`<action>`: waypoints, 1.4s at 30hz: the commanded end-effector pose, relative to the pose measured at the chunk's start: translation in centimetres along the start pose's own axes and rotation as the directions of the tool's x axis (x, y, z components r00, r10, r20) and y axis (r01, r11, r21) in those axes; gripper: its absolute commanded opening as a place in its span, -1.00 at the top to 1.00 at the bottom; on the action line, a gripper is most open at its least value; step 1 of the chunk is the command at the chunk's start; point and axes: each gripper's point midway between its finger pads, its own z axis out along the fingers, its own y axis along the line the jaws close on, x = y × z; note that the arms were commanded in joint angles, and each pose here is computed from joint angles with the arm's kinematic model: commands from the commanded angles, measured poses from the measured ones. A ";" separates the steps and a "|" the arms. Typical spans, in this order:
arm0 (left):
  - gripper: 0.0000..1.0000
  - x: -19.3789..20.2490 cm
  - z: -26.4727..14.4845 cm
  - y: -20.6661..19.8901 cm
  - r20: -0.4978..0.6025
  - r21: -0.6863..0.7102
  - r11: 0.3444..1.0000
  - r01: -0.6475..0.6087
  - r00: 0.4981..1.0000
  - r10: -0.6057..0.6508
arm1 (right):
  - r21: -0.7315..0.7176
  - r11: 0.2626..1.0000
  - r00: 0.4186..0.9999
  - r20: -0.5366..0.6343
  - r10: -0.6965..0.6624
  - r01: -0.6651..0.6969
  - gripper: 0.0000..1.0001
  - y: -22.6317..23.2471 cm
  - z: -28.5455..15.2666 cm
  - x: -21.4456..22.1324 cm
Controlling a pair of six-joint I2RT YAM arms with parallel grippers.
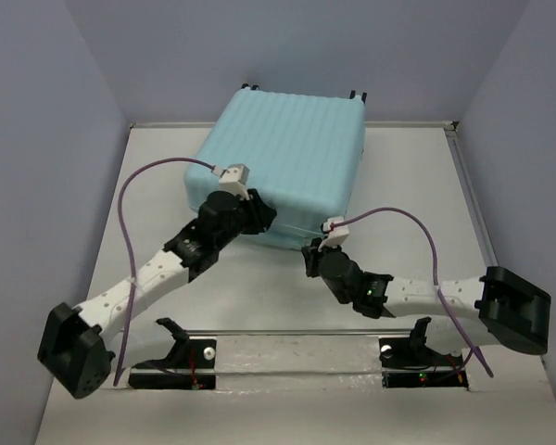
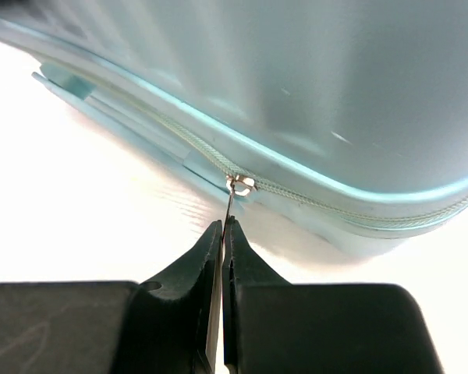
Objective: Pack the luggage
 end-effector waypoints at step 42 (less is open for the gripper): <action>0.16 -14.1 7.9 25.2 0.218 -0.267 0.844 0.465 0.882 -0.417 | 0.367 0.905 0.974 0.020 0.225 -0.217 0.86 -22.8 3.1 -14.1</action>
